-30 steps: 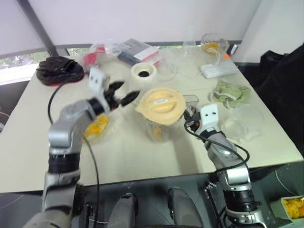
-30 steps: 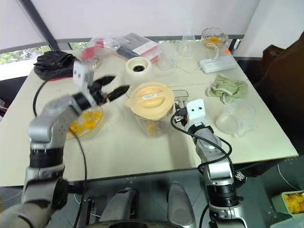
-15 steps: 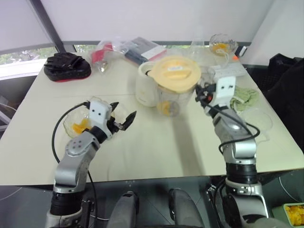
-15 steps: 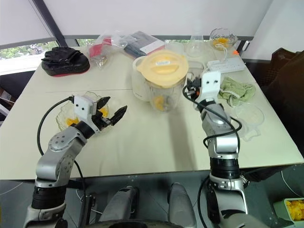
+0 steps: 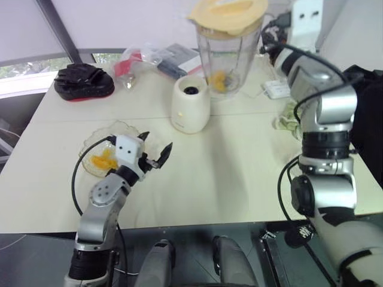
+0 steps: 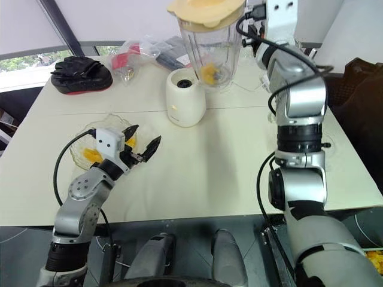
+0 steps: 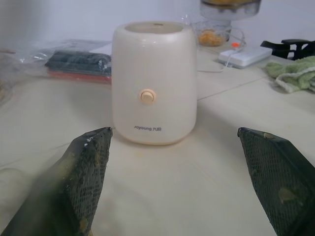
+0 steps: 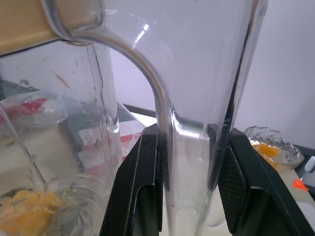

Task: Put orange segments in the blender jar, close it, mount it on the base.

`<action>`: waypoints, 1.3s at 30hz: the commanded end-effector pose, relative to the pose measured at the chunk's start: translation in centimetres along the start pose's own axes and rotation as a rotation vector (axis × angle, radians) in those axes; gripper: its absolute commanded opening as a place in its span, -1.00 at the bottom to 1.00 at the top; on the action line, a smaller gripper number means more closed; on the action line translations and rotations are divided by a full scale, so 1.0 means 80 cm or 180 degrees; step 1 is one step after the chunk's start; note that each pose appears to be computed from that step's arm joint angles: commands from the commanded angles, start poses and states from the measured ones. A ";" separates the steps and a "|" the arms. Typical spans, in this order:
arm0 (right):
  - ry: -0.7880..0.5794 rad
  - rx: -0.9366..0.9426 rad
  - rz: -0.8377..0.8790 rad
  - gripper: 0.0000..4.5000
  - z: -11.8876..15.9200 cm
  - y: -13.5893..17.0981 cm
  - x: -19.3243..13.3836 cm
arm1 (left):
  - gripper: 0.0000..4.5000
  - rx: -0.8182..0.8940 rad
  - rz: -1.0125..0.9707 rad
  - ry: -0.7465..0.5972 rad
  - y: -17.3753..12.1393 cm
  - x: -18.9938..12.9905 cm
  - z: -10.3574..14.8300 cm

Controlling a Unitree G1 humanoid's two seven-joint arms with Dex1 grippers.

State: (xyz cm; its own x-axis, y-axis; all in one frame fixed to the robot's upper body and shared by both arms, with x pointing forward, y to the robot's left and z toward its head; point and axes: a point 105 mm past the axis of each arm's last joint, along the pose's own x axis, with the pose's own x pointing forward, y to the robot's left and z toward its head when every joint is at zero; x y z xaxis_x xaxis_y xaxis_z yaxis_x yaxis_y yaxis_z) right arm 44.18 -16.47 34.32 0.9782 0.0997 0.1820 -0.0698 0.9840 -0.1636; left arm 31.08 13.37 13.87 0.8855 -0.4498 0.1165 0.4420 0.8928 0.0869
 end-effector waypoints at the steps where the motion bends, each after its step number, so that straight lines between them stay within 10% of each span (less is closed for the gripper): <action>1: -0.0432 0.0156 -0.0092 -0.60 0.066 0.015 0.016 | 0.88 0.0042 0.0131 -0.0107 0.004 -0.006 0.007; 13: -0.0467 0.0479 0.0068 -0.60 0.069 0.084 0.047 | 0.88 0.0096 0.0338 -0.0094 0.010 -0.016 0.008; 39: -0.0125 0.0466 0.0087 -0.60 -0.011 0.109 0.040 | 0.88 0.0175 0.0341 -0.0026 0.013 -0.022 0.010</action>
State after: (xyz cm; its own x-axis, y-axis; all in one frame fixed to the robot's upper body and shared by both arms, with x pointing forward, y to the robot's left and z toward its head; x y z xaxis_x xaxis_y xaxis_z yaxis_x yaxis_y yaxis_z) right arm 47.59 -8.19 30.91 0.9789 0.1193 0.1658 -0.1176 0.9929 -0.0204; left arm 29.98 14.92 13.11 0.9315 -0.3539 0.0844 0.3444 0.9325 0.1091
